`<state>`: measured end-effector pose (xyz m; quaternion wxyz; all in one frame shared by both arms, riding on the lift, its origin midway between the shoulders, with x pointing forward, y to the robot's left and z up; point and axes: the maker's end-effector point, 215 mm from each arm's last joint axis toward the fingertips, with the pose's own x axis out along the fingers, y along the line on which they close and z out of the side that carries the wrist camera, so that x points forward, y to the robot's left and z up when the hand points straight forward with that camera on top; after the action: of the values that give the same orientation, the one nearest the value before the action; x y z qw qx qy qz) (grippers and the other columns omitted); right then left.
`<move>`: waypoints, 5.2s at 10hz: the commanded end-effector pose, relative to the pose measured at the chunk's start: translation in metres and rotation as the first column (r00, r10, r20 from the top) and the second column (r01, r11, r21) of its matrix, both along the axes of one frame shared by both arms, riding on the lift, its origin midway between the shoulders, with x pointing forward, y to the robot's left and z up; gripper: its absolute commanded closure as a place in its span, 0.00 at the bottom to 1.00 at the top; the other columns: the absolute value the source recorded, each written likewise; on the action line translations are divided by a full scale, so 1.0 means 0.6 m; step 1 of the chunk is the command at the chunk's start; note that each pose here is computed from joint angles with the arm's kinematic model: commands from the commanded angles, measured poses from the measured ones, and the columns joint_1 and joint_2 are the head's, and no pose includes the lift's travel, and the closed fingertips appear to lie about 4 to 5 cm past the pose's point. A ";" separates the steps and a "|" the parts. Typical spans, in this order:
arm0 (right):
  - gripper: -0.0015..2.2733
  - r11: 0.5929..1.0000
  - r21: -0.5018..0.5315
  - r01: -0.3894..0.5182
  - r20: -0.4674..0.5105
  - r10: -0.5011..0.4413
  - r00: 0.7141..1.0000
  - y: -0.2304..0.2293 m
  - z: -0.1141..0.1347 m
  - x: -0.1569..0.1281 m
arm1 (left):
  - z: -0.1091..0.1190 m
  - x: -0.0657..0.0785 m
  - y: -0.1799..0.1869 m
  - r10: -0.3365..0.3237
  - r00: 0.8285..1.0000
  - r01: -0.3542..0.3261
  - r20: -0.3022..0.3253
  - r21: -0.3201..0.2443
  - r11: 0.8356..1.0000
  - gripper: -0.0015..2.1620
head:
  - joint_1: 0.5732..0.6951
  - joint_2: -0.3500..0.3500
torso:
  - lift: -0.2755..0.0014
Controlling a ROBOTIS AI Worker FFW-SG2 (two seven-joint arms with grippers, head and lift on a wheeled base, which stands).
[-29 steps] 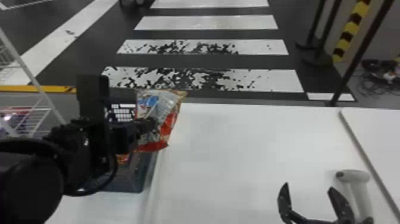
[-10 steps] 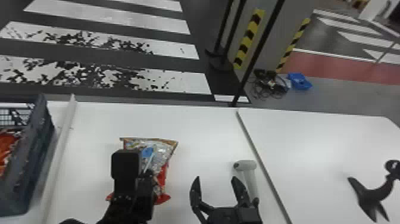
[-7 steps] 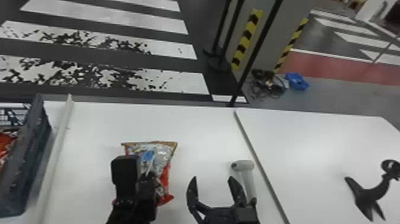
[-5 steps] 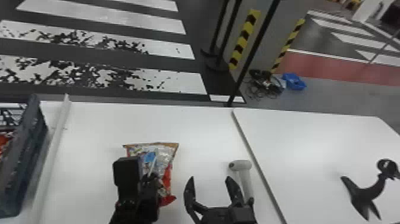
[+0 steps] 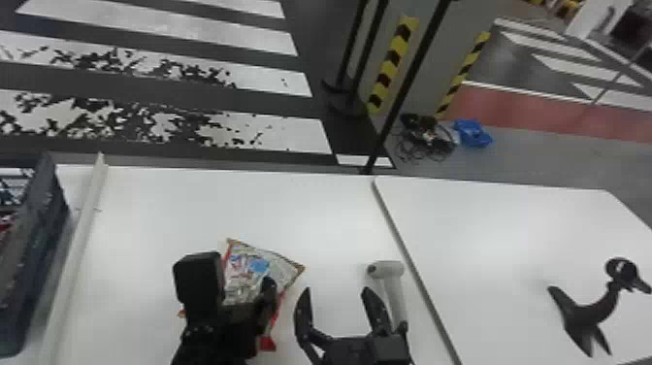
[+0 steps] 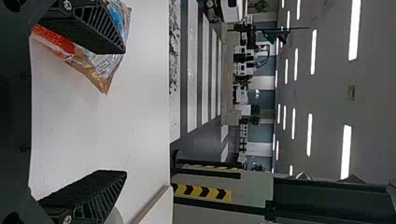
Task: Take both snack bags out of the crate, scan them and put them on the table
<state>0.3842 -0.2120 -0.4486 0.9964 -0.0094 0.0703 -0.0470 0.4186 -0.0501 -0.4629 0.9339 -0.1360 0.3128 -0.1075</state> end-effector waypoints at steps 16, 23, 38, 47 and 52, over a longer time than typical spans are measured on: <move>0.18 0.990 0.039 -0.139 0.063 0.136 0.989 0.124 0.057 0.026 | 0.308 -0.024 0.512 -0.088 0.723 -0.088 0.685 0.217 0.972 0.04 | 1.00 0.63 | 0.66; 0.99 0.923 -0.017 -0.385 -0.137 0.380 0.915 0.284 0.001 -0.001 | 0.234 -0.055 0.567 -0.056 0.786 -0.065 0.616 0.173 0.983 0.04 | 1.00 0.93 | 0.66; 0.99 0.863 -0.032 -0.504 -0.416 0.447 0.792 0.320 -0.119 -0.016 | 0.207 -0.041 0.564 -0.035 0.799 -0.040 0.600 0.112 0.993 0.04 | 1.00 1.00 | 0.66; 0.99 0.848 0.062 -0.526 -0.353 0.512 0.783 0.366 -0.069 -0.021 | 0.201 -0.034 0.556 -0.040 0.800 -0.030 0.598 0.106 0.994 0.05 | 1.00 1.00 | 0.66; 0.99 0.919 0.082 -0.385 -0.160 0.394 0.905 0.258 0.055 0.112 | 0.198 -0.037 0.551 -0.046 0.802 -0.022 0.596 0.105 0.994 0.05 | 1.00 1.00 | 0.66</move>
<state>0.4436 -0.0472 -0.4165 0.9738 -0.0042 0.1567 0.1649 0.3964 0.2803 -0.3438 0.9900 -0.0434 0.0092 -0.1338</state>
